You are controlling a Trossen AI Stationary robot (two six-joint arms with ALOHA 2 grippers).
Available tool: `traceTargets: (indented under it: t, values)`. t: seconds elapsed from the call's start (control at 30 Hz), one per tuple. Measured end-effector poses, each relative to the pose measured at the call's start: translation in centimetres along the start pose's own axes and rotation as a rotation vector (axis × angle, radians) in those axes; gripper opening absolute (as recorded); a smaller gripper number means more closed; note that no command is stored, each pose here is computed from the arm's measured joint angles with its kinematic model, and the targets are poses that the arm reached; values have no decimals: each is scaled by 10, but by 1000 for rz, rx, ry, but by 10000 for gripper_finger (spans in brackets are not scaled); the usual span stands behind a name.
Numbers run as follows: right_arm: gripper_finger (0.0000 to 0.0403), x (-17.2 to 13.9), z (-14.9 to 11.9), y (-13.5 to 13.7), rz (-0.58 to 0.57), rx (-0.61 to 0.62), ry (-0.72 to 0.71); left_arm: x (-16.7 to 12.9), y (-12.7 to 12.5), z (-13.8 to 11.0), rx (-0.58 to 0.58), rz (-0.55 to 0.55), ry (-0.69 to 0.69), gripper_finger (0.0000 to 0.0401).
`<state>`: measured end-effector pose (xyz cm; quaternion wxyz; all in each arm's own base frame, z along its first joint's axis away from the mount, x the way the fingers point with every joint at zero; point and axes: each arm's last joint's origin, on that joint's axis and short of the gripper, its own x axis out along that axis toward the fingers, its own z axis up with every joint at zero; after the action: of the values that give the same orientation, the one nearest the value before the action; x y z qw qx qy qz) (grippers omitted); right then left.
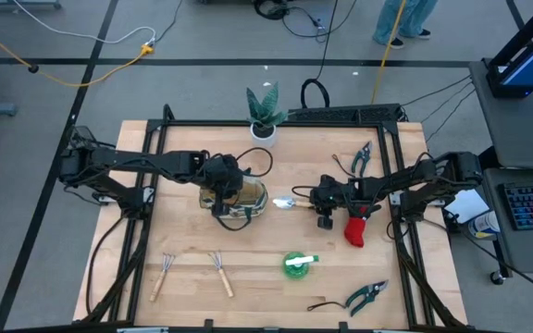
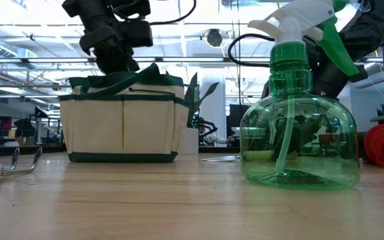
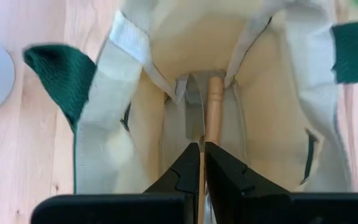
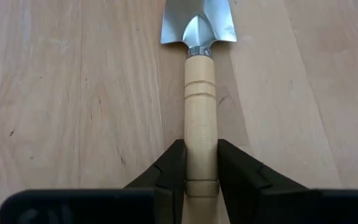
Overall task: Pick & Place Garden tools in Gardening bag
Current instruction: Put the brown trowel into the white gardening bag
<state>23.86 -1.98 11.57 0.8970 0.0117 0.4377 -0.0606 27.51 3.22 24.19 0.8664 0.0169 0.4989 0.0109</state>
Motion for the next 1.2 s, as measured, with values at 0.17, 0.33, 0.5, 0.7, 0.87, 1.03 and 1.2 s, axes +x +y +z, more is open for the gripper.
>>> traceTargets:
  t: [0.17,0.33,0.5,0.7,0.87,1.03,1.2]
  values:
    - [76,0,4,0,1,-5,-46,-11,0,0,-12,4,-33,31]
    - [69,0,6,0,2,-5,-69,-22,-1,-1,-20,6,-66,31]
    - [71,0,10,0,3,5,-112,-33,-2,-2,-21,9,-98,31]
    - [71,-2,18,0,6,10,-193,-48,-3,-1,-17,18,-170,30]
    - [69,-3,24,1,32,8,-249,-65,-6,-5,-10,40,-215,27]
    - [72,-5,27,1,33,8,-277,-78,-7,-9,-16,42,-248,5]
    - [68,-11,31,1,28,2,-310,-87,-9,-13,-22,64,-263,6]
